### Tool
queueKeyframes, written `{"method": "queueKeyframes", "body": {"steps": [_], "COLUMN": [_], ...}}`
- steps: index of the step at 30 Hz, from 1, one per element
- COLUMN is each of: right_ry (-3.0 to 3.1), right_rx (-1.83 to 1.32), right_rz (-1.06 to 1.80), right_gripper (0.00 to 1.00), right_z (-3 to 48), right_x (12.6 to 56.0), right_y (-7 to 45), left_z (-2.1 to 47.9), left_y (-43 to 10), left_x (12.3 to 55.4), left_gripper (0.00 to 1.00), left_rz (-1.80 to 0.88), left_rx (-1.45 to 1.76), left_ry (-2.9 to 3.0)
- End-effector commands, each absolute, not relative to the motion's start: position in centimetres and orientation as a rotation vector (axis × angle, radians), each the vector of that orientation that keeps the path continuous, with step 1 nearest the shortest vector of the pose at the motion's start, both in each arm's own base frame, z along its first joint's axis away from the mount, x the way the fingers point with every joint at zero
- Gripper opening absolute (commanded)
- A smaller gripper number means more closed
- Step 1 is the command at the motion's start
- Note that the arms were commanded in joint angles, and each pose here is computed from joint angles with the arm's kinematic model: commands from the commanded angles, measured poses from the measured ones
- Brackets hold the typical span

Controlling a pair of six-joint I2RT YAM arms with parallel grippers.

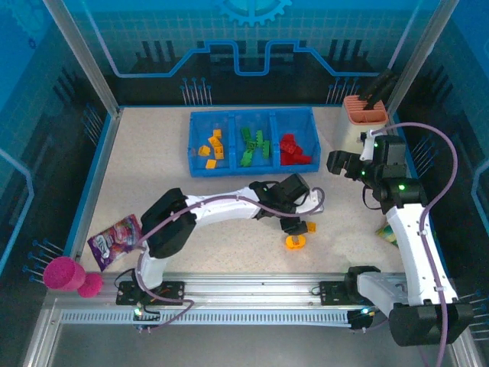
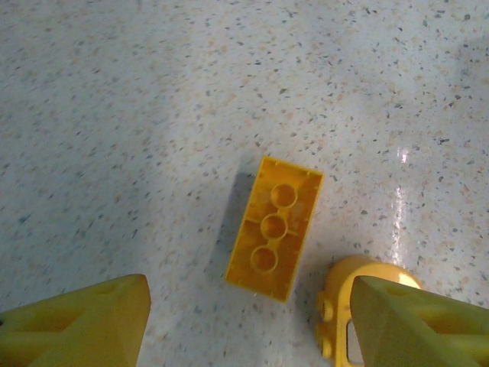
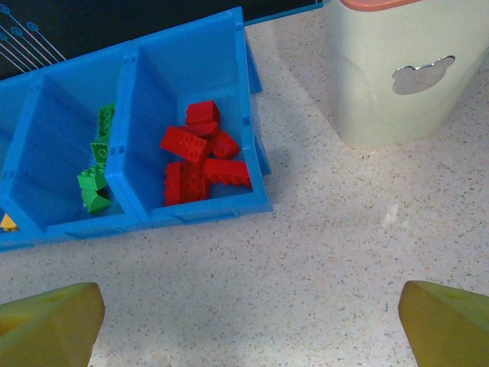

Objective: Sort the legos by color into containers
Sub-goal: Pick up the lego from the middle-left of the table.

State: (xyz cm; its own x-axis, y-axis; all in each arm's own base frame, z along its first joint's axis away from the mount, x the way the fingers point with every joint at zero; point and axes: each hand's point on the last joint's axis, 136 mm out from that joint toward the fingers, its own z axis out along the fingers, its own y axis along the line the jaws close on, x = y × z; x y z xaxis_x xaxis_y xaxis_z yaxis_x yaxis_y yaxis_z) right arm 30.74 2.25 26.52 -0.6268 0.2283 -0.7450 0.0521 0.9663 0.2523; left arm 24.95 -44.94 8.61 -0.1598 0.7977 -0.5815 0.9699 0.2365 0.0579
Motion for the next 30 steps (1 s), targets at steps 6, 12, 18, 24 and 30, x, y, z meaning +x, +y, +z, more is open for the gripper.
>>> {"method": "queueKeyframes", "body": {"steps": [6, 12, 18, 24, 30], "right_ry": [2.241, 2.254, 2.267, 2.278, 2.291], "right_rx": [0.210, 0.195, 0.191, 0.189, 0.189], "right_rz": [0.257, 0.255, 0.260, 0.255, 0.257], "right_gripper": [1.00, 1.00, 1.00, 1.00, 1.00], "right_z": [26.3, 25.9, 25.4, 25.0, 24.5], "right_x": [30.1, 30.2, 30.6, 30.9, 31.4], "right_y": [1.8, 1.9, 1.9, 1.9, 1.9], "left_z": [7.4, 5.2, 3.0, 1.5, 0.6], "left_y": [-48.6, -49.3, -49.3, -48.7, -48.1], "left_x": [24.5, 25.0, 25.8, 26.1, 25.9], "left_gripper": [0.72, 0.73, 0.73, 0.65, 0.39], "left_rz": [-0.465, -0.421, -0.335, -0.281, -0.265], "left_rx": [1.709, 1.737, 1.762, 1.778, 1.782], "left_ry": [1.854, 1.884, 1.925, 1.975, 2.019]}}
